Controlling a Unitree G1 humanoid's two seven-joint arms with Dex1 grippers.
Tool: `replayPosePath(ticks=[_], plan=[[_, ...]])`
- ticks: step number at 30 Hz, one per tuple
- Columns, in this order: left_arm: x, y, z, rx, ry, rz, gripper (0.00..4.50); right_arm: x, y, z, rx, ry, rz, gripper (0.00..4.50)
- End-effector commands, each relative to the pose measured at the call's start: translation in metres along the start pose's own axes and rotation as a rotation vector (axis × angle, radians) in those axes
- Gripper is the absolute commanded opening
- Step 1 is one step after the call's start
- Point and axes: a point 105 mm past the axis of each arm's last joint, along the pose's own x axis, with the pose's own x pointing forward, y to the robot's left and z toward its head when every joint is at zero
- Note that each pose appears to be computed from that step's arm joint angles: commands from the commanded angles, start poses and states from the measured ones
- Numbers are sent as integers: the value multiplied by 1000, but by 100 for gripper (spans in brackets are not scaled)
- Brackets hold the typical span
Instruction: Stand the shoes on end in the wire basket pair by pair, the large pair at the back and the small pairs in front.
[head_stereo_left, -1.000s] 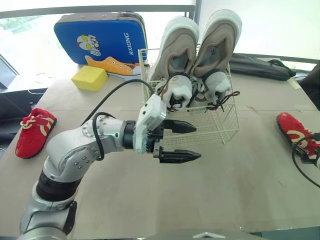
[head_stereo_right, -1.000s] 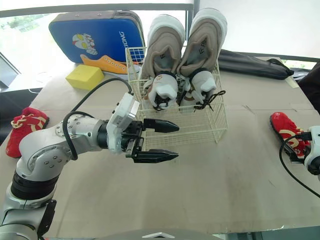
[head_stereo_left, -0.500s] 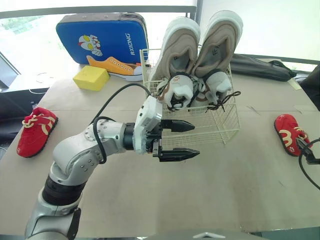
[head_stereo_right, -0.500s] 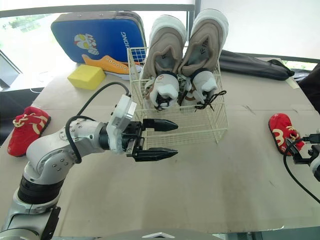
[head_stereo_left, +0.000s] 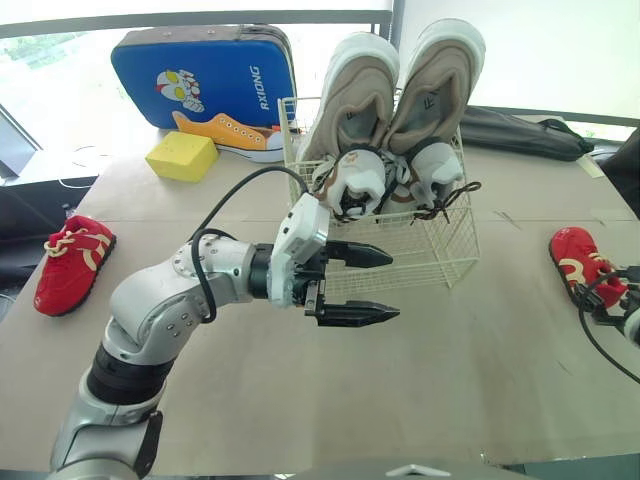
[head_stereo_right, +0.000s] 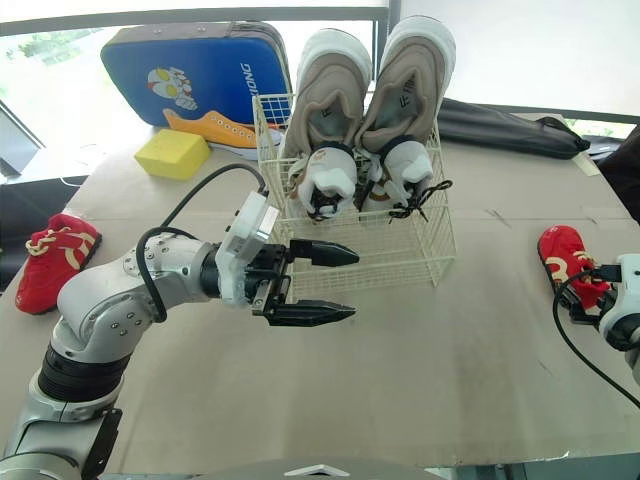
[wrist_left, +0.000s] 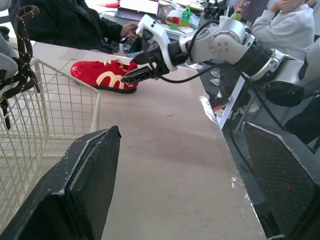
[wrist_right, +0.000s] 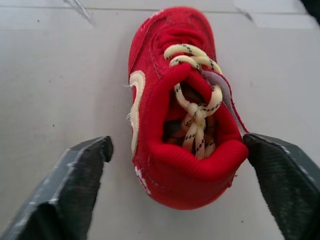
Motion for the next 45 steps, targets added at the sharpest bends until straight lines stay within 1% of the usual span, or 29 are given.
replayPosePath(ticks=[1,2,4,6,7,10,12,14,18,21,23,24,26,30,32,36,40,43,44,45], plan=[[0,-3,9,49,2,7,450,3,1,3,-25,-9,3,260],[0,-2,9,49,3,12,450,4,1,3,-33,-6,3,221],[0,-1,9,49,5,20,450,5,1,3,-70,-3,3,122],[0,1,9,44,1,33,450,4,2,6,-92,-16,8,37],[-1,3,10,34,-7,44,450,1,2,10,-122,-28,15,11],[-7,11,11,-17,-46,85,450,-14,8,31,-316,-130,82,5],[-13,18,17,-88,-123,117,450,-31,24,49,-428,-230,211,5],[-22,31,24,-184,-194,158,450,-60,41,77,-625,-328,380,5],[-41,44,38,-292,-218,170,450,-111,62,120,-1000,-389,647,5],[-53,53,50,-380,-187,154,450,-138,79,148,-1177,-357,849,5],[-52,50,60,-431,-161,73,450,-150,97,158,-1292,-361,986,5],[-49,48,61,-461,-122,34,450,-154,108,161,-1349,-372,1055,5],[-41,47,62,-480,-57,-16,450,-158,128,164,-1434,-421,1159,5],[-26,45,68,-512,11,-114,450,-154,165,164,-1610,-550,1352,5],[-20,44,69,-518,45,-149,450,-152,182,170,-1677,-603,1403,5],[-7,36,72,-526,108,-238,450,-151,209,189,-1762,-724,1434,5],[2,29,64,-519,185,-286,450,-154,226,196,-1817,-795,1465,5],[3,26,57,-529,225,-305,369,-158,234,196,-1841,-828,1493,0],[2,25,57,-533,225,-315,316,-159,235,196,-1837,-825,1503,0],[2,24,58,-538,223,-325,297,-159,236,197,-1825,-817,1508,0]])
